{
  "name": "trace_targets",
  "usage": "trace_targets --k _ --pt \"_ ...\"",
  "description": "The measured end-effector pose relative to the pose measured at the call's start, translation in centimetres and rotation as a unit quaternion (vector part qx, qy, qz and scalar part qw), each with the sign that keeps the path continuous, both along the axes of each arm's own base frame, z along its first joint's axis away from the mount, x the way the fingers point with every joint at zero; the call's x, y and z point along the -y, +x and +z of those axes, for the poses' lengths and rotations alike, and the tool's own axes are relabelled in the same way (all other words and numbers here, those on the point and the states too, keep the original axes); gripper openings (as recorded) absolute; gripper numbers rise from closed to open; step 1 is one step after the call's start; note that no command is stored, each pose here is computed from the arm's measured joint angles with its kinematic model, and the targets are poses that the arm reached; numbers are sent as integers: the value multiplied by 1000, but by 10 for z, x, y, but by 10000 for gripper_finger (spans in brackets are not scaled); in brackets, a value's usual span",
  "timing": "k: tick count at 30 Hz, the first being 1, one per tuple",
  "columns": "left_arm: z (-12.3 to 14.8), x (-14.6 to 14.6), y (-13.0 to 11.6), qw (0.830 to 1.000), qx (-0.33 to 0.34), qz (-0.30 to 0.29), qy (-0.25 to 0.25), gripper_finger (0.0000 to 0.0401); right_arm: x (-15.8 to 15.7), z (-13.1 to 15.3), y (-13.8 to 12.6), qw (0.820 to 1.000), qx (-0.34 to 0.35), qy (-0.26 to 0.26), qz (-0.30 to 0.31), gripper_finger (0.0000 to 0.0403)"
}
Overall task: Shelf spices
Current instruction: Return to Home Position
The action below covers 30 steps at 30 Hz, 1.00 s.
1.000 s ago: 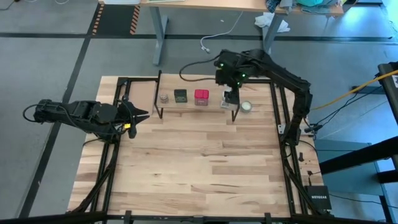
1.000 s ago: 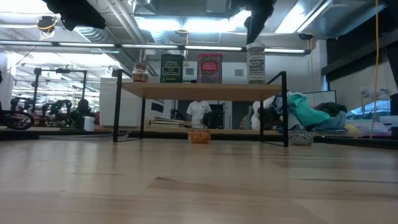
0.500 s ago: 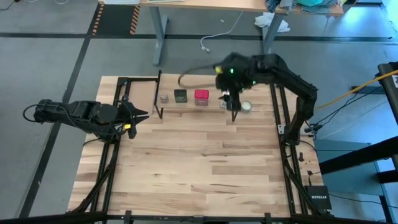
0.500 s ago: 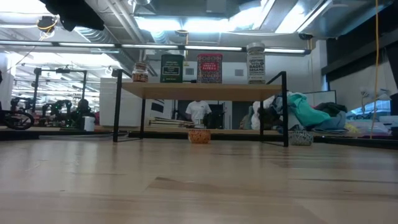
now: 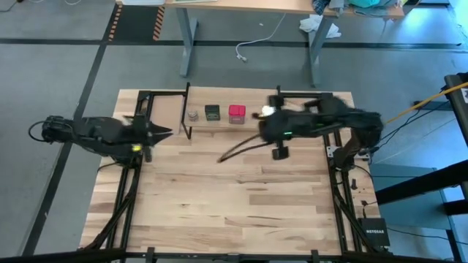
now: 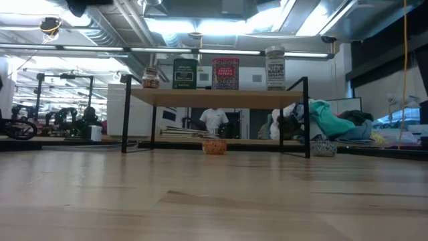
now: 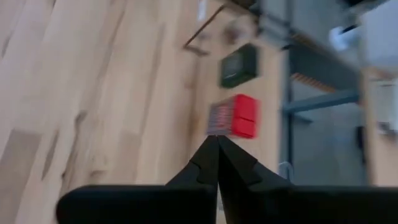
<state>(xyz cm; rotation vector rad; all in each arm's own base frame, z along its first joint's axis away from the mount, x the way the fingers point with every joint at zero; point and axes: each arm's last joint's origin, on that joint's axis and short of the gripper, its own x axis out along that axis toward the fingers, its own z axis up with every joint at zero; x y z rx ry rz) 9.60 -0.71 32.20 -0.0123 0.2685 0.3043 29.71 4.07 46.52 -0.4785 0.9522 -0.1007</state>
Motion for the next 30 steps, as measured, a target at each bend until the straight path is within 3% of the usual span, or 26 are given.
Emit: trace_targets --k 6,9,14,18,22,27,30 --pt "11 -5 -36 997 75 -22 23 8 -3 51 -82 992 126 -3 -26 3" --pt "14 -11 -54 993 112 -17 36 4 0 71 -131 981 190 19 -28 2" --pt "12 -17 -75 986 156 -11 56 1 10 73 -197 966 251 56 -27 1" --pt "-4 -19 -81 984 165 -12 64 1 16 43 -225 959 279 47 -31 1" --pt "-7 -20 -83 978 198 -7 63 0 20 -7 -238 943 330 42 -23 1" --pt "-17 -17 -74 982 176 -12 69 0 18 -73 -242 917 393 53 29 1" --pt "-30 -14 -65 985 156 -20 64 0 14 -106 -242 893 426 96 105 0"
